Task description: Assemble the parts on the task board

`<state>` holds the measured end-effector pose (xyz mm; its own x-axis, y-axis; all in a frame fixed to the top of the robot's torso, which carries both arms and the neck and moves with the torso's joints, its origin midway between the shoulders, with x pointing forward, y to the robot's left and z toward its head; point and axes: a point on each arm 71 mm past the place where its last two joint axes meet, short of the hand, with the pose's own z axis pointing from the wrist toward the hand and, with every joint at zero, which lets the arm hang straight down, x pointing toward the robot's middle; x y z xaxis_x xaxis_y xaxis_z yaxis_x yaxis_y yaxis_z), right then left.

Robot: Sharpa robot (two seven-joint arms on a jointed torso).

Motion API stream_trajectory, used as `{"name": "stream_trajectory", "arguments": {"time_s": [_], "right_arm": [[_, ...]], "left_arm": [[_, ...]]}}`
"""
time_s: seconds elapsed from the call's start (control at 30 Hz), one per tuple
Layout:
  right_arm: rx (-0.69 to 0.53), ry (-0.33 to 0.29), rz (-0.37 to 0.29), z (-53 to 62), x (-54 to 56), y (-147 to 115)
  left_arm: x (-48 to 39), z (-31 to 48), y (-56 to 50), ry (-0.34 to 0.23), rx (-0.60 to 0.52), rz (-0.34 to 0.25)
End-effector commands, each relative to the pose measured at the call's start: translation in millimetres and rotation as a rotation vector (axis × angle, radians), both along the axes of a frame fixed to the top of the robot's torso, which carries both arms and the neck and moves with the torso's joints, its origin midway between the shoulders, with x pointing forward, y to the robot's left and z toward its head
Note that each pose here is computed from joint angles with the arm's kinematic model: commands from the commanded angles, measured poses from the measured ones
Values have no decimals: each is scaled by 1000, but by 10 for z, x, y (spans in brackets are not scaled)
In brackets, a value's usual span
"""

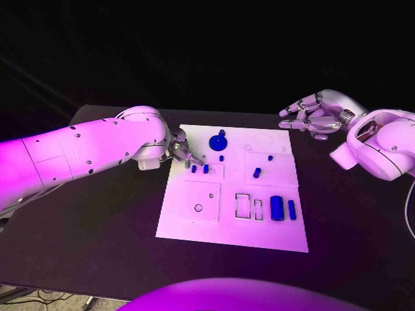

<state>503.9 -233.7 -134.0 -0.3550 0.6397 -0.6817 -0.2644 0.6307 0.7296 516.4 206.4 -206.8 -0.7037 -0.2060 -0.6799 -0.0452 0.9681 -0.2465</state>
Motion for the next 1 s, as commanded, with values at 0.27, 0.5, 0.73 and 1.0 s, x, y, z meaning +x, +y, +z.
{"name": "stream_trajectory", "arguments": {"time_s": [0.27, 0.5, 0.73, 1.0], "right_arm": [[6, -2, -1, -1, 15, -19], [5, -3, -9, -2, 22, -41], [5, -3, -8, -3, 24, -30], [7, -2, 1, -3, 23, 2]], "left_arm": [[-3, 75, 25, -61, -179, 60], [31, 183, 33, -126, -433, 86], [69, 332, -215, -388, -462, -138], [13, 315, -506, -563, -376, -368]]}}
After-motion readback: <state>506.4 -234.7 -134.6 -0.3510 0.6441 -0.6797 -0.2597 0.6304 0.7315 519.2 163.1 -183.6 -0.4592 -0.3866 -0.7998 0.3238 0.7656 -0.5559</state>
